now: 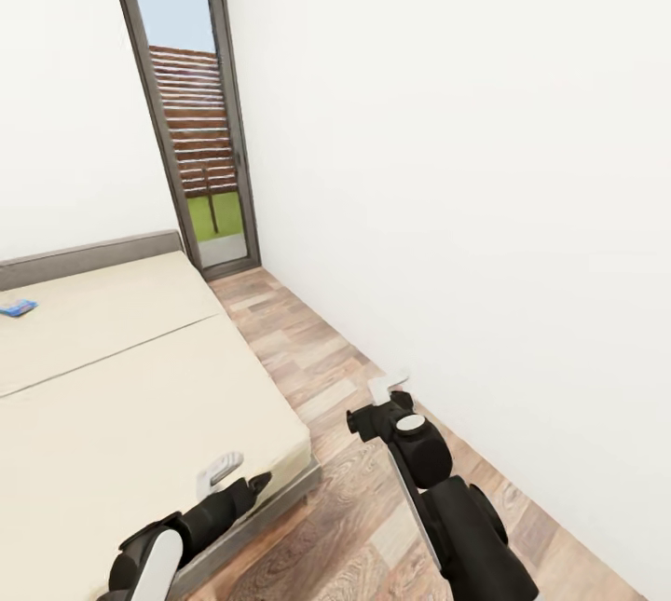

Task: Put all the toys in the child's room - the three board games (two on the bed and one on the table), the two jigsaw puzzles on the table, and the tennis ball on the table - inside the toy box on the table in the child's room.

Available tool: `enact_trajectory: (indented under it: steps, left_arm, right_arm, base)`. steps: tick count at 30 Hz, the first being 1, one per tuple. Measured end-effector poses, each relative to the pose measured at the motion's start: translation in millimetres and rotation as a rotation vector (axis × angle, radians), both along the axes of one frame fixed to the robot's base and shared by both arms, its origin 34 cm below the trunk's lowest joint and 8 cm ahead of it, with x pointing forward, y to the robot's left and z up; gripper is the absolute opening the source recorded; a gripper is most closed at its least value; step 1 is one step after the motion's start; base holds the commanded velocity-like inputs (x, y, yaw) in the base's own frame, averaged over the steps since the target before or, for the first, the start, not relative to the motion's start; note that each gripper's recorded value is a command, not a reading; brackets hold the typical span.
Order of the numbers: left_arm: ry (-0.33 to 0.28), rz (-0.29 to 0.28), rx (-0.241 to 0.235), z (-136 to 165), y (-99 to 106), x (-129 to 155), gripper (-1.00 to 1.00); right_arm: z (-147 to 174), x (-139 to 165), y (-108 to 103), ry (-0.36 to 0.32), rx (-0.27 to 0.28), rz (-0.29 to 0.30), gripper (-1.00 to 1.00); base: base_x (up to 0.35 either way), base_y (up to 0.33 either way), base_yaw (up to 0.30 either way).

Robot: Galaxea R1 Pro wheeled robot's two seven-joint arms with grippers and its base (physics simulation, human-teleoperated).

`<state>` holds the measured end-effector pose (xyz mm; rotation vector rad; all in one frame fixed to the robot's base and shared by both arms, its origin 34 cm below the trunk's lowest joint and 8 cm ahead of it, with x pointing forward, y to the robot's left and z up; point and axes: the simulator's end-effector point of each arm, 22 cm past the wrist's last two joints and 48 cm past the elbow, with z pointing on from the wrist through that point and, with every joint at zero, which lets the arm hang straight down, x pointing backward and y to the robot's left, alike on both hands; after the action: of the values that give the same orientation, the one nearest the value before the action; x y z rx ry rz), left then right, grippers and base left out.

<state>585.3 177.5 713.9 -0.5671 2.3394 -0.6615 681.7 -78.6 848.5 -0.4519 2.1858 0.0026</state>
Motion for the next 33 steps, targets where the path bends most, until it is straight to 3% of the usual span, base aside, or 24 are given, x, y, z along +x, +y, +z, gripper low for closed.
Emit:
enact_trajectory:
  steps: [11,18,21,22,33]
  left_arm:
    - [-0.005,0.002,0.005,1.1,2.6,1.2,1.00]
    - [0.000,0.003,0.011,-1.2,4.3,0.1,1.00]
    - [-0.002,-0.015,0.013,0.2,-4.4,0.3,1.00]
    - [-0.003,-0.021,0.016,1.1,-6.7,0.4,1.00]
    - [-0.006,-0.023,0.019,2.4,-7.4,0.8,1.00]
  right_arm:
    - [0.6,0.6,-0.7,-0.002,0.000,-0.001,1.00]
    - [8.9,-1.3,1.0,-0.020,0.018,0.006,1.00]
    - [8.5,-2.2,-0.5,-0.013,0.022,0.001,1.00]
    - [6.3,-4.4,2.9,0.004,0.049,0.008,1.00]
    - [9.0,-9.4,15.6,0.019,0.095,0.042,1.00]
  base:
    - [-0.017,0.053,0.244]
    - [-0.054,0.044,0.013]
    - [-0.206,0.214,0.000]
    - [-0.213,0.239,0.000]
    - [-0.177,0.267,0.003]
